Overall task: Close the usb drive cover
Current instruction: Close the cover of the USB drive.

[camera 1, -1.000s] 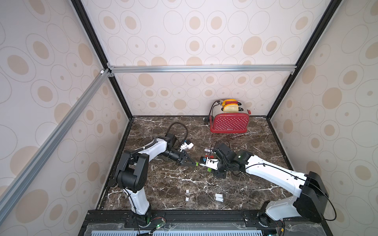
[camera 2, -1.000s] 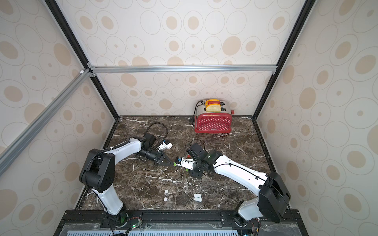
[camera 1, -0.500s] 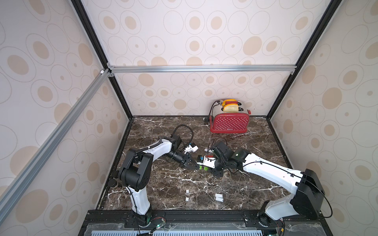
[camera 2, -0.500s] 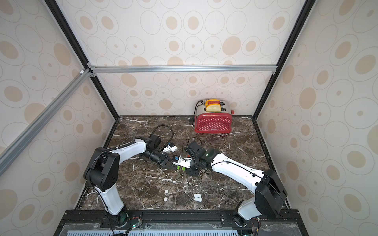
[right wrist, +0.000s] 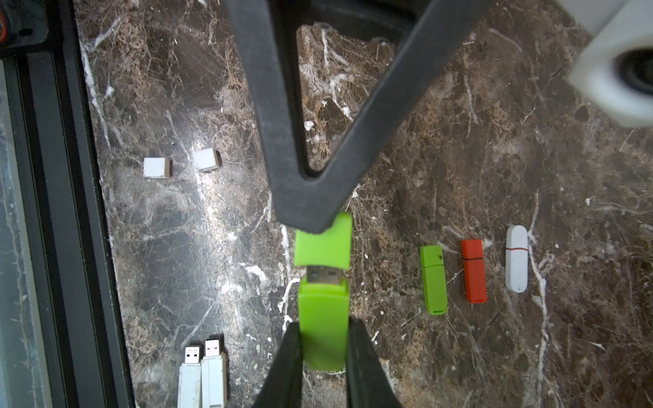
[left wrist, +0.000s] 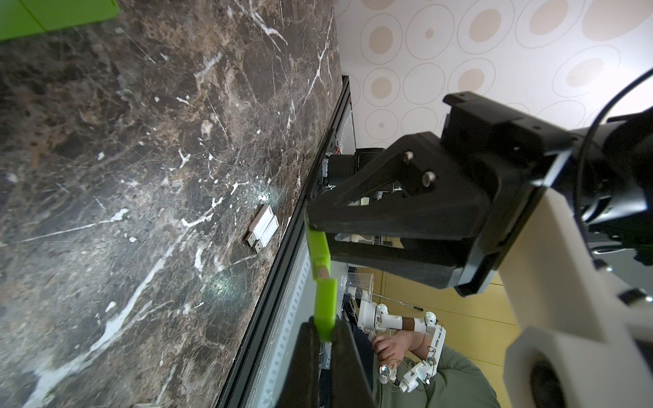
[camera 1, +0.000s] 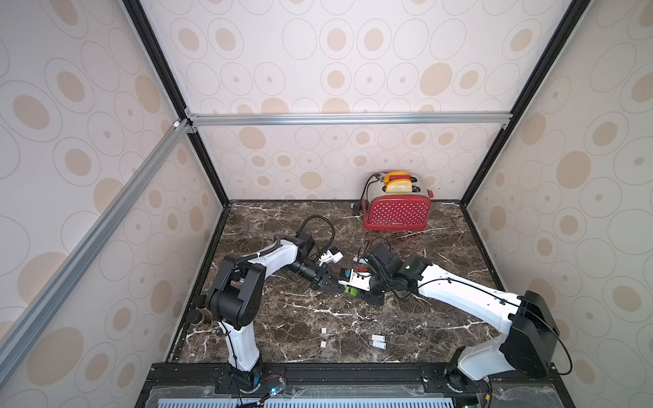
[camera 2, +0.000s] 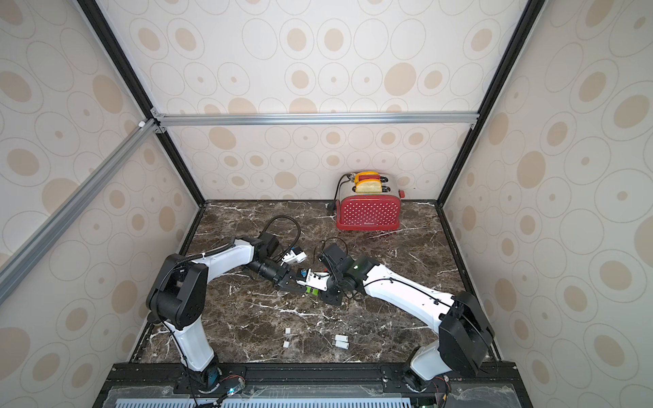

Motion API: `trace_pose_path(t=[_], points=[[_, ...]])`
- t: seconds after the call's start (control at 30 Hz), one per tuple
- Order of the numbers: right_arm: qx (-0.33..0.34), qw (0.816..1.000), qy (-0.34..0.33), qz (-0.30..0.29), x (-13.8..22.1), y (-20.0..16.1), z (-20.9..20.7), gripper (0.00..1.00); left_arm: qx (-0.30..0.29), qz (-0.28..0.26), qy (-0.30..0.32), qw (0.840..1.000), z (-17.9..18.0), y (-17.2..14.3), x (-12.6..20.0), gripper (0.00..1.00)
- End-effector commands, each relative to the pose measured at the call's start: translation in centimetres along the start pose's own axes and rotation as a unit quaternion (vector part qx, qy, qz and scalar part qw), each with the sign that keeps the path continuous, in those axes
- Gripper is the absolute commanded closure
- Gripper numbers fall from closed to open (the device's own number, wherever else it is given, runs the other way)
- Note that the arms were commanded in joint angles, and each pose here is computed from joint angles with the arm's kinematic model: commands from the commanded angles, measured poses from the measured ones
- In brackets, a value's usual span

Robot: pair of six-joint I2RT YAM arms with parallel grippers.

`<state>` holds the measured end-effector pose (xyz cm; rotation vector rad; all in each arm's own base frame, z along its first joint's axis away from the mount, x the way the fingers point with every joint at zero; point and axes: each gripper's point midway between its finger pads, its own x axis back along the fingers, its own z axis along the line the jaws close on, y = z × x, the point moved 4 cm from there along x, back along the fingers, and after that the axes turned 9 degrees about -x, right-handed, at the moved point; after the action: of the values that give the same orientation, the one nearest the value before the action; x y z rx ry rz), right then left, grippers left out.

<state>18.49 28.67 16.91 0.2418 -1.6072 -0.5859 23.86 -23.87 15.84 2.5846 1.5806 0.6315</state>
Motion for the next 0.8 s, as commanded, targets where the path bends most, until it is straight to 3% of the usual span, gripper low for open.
trace_pose_path(t=[0.0,0.77], points=[[0.003,1.0,0.009,-0.012,0.2,1.0,0.3,0.88,-0.014,0.003,-0.001,1.0,-0.5,0.6,-0.1,1.0],[-0.021,0.999,-0.01,-0.023,0.1,3.7,-0.2,0.9,-0.022,0.031,0.01,0.999,-0.4,0.4,-1.4,1.0]])
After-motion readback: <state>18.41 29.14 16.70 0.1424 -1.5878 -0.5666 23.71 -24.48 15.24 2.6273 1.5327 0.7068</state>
